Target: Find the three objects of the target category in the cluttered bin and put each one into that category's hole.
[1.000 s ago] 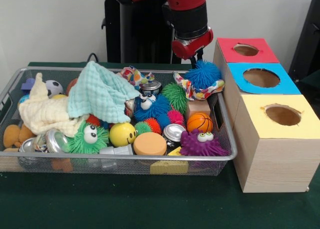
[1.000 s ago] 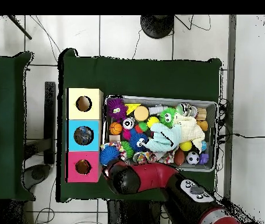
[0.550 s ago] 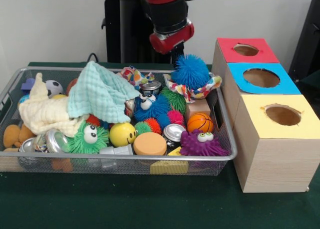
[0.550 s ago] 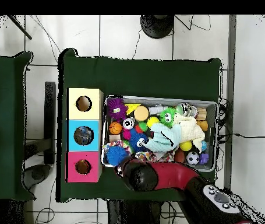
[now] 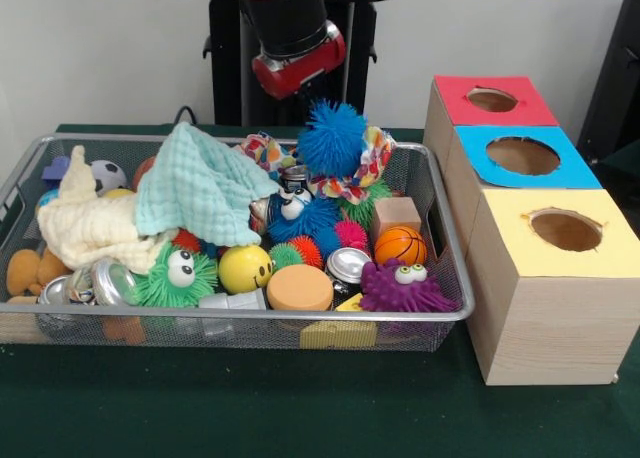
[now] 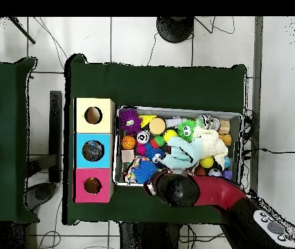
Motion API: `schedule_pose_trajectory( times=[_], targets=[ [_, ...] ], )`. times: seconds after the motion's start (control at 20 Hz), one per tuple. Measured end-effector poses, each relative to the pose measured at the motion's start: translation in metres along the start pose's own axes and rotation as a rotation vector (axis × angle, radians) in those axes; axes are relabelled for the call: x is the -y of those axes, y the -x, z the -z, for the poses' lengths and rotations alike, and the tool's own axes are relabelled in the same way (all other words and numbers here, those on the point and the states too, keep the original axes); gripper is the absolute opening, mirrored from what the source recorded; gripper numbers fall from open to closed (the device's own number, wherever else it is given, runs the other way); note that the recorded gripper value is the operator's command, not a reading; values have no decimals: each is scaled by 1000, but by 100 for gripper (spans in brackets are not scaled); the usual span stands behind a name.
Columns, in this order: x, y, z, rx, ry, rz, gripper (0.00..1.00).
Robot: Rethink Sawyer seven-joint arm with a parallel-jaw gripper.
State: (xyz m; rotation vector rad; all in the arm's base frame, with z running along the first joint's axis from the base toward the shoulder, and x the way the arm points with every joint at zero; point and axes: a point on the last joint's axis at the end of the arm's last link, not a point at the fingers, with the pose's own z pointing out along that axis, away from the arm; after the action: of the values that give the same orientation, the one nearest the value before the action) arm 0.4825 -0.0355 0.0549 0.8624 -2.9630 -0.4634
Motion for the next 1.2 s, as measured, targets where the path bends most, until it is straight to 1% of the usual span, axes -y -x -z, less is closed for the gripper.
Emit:
schedule_pose_trajectory(
  times=[0.3, 0.35, 0.6, 0.8, 0.95, 1.0, 1.05, 1.2],
  targets=[
    [21, 9, 7, 26, -45, 41, 0],
    [27, 12, 9, 33, -62, 55, 0],
    [38, 20, 13, 49, -93, 75, 0],
    [41, 22, 13, 51, -110, 96, 0],
    [39, 22, 11, 44, -115, 114, 0],
    [36, 23, 10, 40, -118, 128, 0],
    [25, 29, 4, 26, -126, 179, 100],
    [15, 36, -1, 21, -132, 212, 100]
  ],
)
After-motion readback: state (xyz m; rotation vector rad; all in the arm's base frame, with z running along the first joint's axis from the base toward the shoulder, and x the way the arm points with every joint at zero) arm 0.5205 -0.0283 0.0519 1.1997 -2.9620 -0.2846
